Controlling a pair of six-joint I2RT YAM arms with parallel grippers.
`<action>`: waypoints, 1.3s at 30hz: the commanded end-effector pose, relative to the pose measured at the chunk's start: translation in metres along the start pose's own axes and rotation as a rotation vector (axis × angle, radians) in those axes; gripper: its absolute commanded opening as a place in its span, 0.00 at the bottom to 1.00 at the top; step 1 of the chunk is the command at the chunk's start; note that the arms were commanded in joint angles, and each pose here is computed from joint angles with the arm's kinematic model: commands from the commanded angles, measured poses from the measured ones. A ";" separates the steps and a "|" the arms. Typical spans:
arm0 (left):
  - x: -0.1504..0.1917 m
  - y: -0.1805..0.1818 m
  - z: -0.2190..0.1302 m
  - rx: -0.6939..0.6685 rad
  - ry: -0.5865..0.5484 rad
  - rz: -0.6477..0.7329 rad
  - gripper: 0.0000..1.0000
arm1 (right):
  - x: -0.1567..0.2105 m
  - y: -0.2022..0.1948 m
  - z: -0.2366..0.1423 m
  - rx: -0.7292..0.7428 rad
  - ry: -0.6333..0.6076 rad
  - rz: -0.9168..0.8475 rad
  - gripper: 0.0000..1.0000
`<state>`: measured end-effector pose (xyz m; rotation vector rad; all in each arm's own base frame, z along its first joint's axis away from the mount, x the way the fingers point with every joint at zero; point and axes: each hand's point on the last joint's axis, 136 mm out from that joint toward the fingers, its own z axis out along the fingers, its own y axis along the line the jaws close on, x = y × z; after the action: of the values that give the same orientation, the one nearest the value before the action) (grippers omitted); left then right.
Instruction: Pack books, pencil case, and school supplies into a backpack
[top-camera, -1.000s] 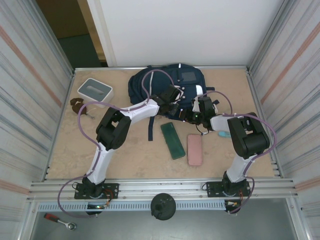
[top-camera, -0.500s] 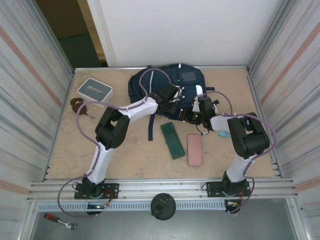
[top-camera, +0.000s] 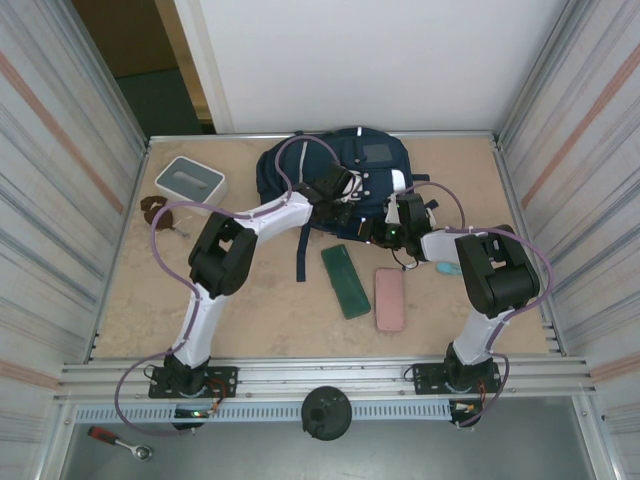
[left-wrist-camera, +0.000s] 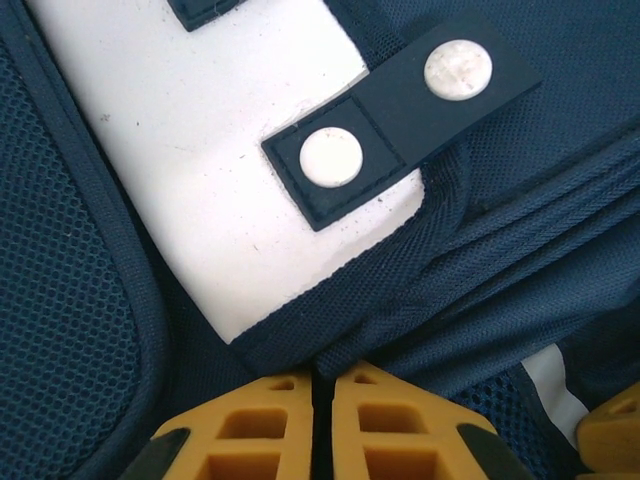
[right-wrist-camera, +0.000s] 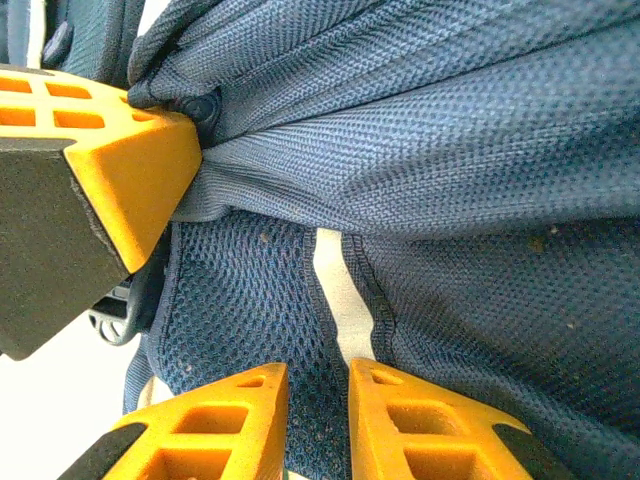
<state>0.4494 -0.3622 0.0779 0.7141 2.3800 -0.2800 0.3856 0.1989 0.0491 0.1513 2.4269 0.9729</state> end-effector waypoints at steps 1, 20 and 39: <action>-0.038 0.022 -0.034 -0.032 -0.122 -0.053 0.06 | 0.026 -0.024 -0.001 0.064 0.084 0.058 0.23; -0.022 0.027 -0.044 0.003 -0.122 -0.070 0.00 | 0.025 -0.027 -0.001 0.067 0.084 0.070 0.24; -0.015 0.071 -0.071 -0.091 -0.210 -0.192 0.00 | 0.023 -0.028 -0.005 0.081 0.074 0.077 0.30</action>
<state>0.4511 -0.3011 0.1074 0.4969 2.3196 -0.3280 0.3848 0.1968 0.0487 0.1575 2.4336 0.9871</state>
